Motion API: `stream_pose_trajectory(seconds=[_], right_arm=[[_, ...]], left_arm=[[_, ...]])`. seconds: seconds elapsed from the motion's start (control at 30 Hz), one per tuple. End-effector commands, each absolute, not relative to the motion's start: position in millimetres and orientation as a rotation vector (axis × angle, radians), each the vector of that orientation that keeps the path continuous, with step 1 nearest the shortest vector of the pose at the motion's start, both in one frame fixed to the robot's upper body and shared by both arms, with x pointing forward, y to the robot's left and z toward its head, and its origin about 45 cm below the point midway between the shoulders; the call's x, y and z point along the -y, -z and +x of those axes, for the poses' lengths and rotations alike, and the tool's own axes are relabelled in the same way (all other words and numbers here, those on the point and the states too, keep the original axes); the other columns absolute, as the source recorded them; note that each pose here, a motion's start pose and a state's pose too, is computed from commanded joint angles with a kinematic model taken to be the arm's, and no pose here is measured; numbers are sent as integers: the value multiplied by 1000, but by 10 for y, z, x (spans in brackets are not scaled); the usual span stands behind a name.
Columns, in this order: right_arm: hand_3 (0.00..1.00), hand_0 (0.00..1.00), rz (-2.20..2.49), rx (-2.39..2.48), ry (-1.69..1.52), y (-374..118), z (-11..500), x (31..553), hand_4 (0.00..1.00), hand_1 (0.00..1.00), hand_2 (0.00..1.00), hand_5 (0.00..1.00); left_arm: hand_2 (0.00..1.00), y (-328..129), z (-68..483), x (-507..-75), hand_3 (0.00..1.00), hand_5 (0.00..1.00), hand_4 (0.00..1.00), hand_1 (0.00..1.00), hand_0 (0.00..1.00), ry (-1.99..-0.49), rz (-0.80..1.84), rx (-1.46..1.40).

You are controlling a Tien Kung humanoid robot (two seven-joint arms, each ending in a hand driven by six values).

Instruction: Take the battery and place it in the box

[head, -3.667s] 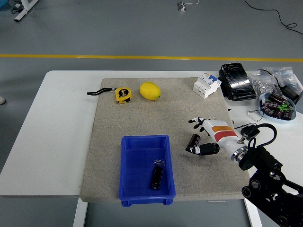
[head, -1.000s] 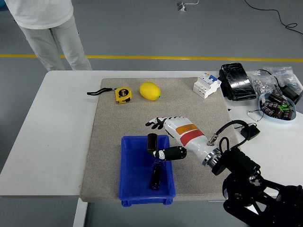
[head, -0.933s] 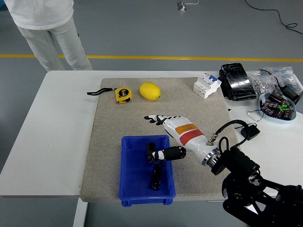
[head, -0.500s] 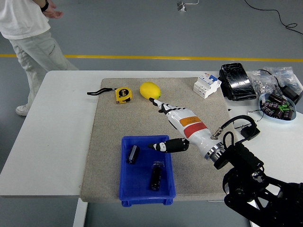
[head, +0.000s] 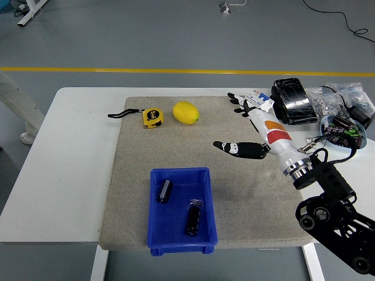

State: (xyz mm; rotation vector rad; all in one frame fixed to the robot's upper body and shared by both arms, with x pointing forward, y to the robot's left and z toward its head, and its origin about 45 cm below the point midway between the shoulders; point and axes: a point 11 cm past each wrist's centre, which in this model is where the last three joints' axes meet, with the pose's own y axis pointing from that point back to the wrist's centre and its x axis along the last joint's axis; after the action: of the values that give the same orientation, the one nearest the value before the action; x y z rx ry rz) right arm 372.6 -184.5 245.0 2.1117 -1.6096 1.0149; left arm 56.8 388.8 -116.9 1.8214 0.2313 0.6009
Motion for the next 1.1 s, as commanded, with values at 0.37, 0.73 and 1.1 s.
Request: stream_pose_trajectory(seconds=[0.37, 0.73, 1.1], right_arm=[[828, 716, 2295, 1953, -459, -2128, 3663, 2205, 998, 731, 796, 621], [829, 716, 2291, 2108, -43, -1787, 3576, 2215, 998, 732, 795, 632], [818, 734, 2281, 2150, -48, -1804, 3604, 2252, 998, 755, 802, 646]], left_arm=[[760, 1167, 568, -3892, 658, 719, 667, 708, 732, -604, 1819, -231], [761, 1173, 553, -3875, 659, 718, 668, 708, 732, -600, 1819, -234], [760, 1173, 593, -3852, 659, 717, 668, 708, 732, -613, 1812, -227]])
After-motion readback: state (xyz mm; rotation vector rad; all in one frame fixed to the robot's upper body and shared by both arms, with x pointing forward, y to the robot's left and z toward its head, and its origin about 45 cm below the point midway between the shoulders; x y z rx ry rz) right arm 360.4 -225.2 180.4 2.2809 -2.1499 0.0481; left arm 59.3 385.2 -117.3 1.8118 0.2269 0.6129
